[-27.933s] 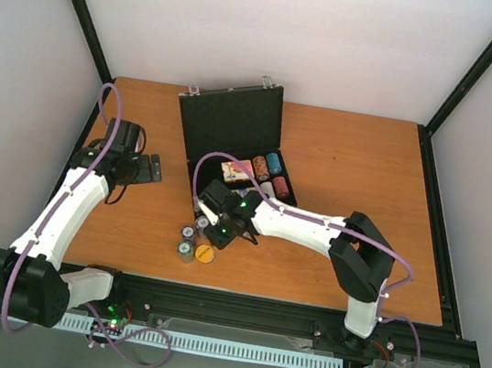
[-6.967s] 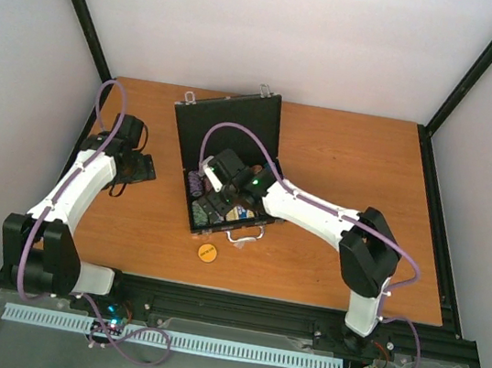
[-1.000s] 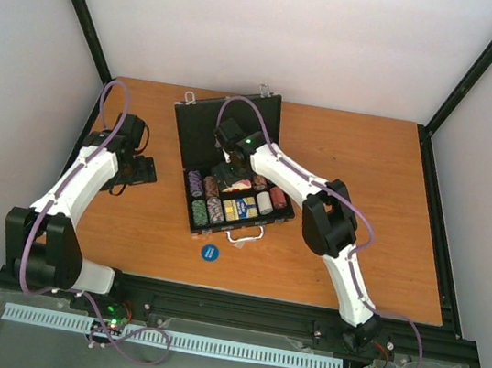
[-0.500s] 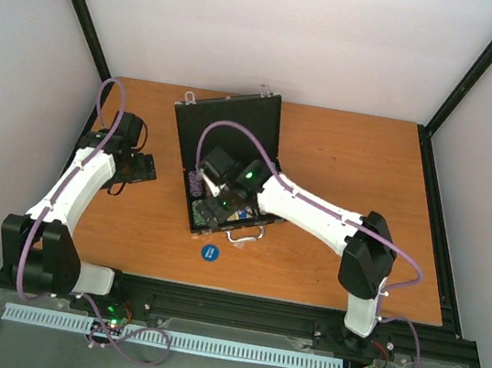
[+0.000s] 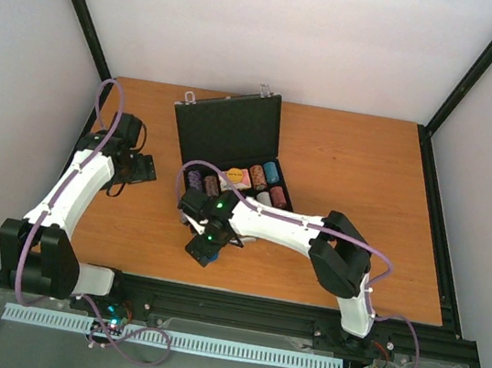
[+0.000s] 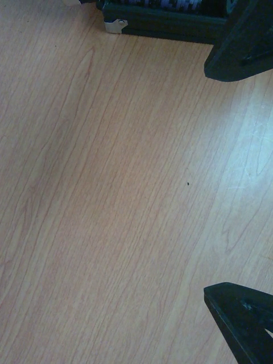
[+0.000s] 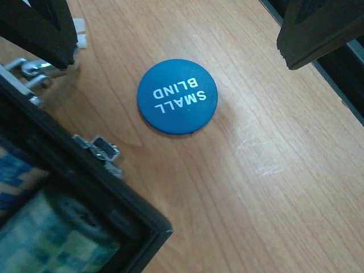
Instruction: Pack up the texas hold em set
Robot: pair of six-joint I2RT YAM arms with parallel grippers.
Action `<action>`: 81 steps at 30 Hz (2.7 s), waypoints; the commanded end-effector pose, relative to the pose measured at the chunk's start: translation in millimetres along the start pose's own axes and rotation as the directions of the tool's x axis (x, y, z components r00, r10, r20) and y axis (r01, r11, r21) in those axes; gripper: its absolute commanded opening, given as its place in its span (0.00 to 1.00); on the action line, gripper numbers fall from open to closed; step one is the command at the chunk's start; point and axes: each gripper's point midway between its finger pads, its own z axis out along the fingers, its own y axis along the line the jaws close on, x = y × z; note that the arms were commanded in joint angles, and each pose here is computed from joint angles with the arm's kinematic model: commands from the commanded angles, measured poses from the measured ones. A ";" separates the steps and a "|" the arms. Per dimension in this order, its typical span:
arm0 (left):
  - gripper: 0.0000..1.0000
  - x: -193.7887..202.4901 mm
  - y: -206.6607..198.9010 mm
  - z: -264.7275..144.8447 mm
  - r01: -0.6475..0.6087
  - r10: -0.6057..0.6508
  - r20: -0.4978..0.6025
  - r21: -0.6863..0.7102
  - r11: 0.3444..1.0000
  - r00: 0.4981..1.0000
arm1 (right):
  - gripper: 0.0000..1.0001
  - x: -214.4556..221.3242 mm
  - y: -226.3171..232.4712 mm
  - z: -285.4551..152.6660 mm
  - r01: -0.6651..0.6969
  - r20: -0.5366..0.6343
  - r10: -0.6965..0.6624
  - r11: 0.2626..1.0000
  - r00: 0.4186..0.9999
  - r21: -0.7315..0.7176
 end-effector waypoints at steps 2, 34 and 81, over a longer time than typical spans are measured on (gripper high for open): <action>1.00 -4.6 -0.2 -4.0 0.007 -0.007 0.010 0.005 1.000 1.000 | 0.97 4.5 9.8 15.2 0.035 -0.033 -0.036 0.999 0.999 -0.015; 1.00 -5.8 0.5 -2.8 -0.007 0.007 0.012 -0.004 1.000 1.000 | 0.34 19.0 1.3 42.9 0.000 -0.120 0.003 1.000 0.993 0.029; 1.00 -1.8 5.1 -2.8 0.004 -0.003 0.016 -0.016 1.000 1.000 | 0.89 4.4 -26.4 50.0 -0.049 -0.102 0.044 0.998 0.994 -0.046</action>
